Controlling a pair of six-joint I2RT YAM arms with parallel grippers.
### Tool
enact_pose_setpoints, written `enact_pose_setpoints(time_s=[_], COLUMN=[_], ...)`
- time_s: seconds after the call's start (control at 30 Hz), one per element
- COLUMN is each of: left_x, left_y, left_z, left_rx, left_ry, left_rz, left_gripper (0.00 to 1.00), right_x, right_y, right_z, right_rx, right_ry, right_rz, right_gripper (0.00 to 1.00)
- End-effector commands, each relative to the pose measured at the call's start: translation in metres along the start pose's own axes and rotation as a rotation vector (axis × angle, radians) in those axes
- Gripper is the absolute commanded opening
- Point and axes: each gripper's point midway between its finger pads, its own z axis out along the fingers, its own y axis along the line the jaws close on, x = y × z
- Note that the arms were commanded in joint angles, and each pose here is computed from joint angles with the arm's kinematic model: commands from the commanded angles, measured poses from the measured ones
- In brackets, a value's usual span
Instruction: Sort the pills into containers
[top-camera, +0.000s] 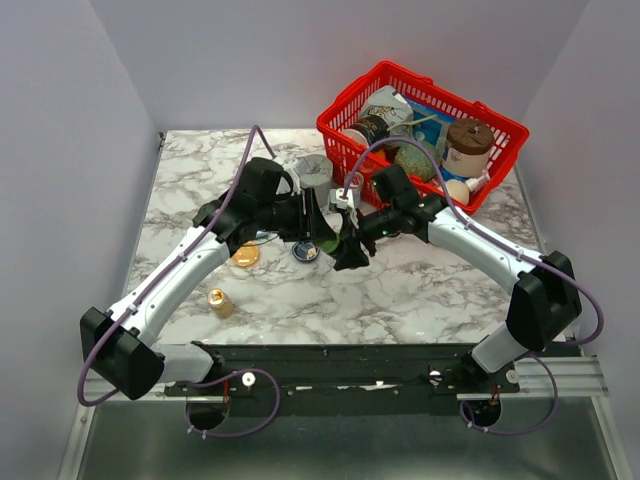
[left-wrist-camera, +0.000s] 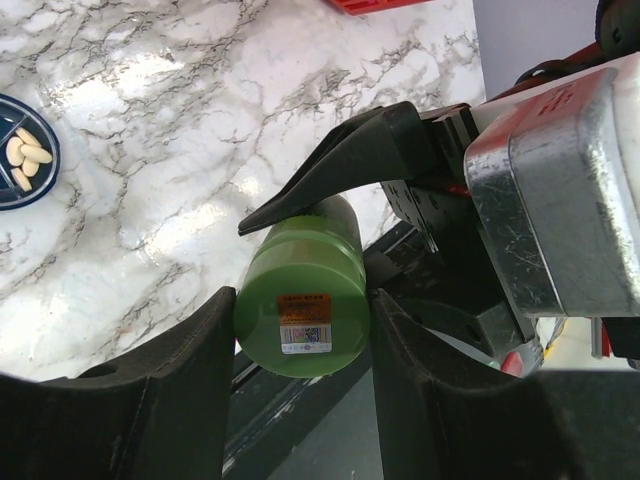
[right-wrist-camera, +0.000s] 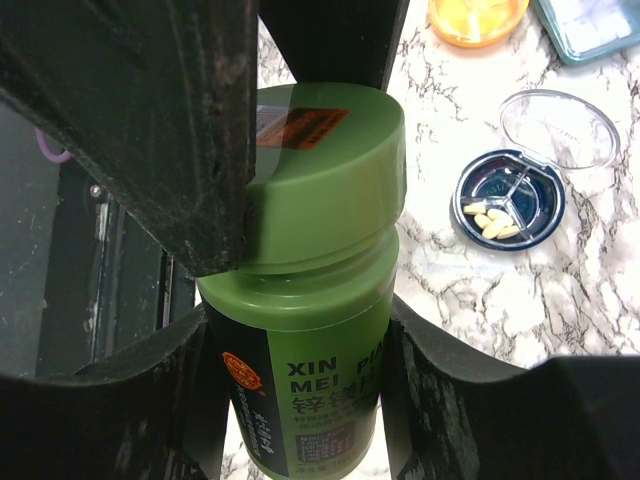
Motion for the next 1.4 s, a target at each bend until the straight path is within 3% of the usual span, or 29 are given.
enact_pose_setpoints(time_s=[0.0,0.33,0.6,0.9,1.13,1.37], left_x=[0.016,0.023,0.028,0.040,0.041,0.030], left_y=[-0.015,-0.025,-0.023,-0.024,-0.026,-0.024], left_z=[0.000,-0.002,-0.007,-0.011,-0.014,-0.020], left_rx=[0.071,0.158,0.165,0.248,0.292,0.246], left_ry=[0.093,0.155,0.136,0.214,0.245,0.170], left_rz=[0.016,0.019,0.041,0.069,0.104,0.132], left_gripper=[0.14,0.14,0.15,0.23,0.39,0.67], right_x=[-0.024,-0.032,-0.041,-0.045,-0.047,-0.048], right_y=[0.000,0.012,0.024,0.041,0.047,0.048], right_z=[-0.002,-0.006,-0.001,-0.003,-0.004,-0.003], right_rx=[-0.008,-0.039,-0.138,-0.241,-0.272,-0.292], right_ry=[-0.055,-0.090,-0.155,-0.198,-0.211,-0.221], right_rz=[-0.074,-0.105,0.012,0.019,0.021,0.040], right_gripper=[0.20,0.20,0.19,0.19,0.19,0.19])
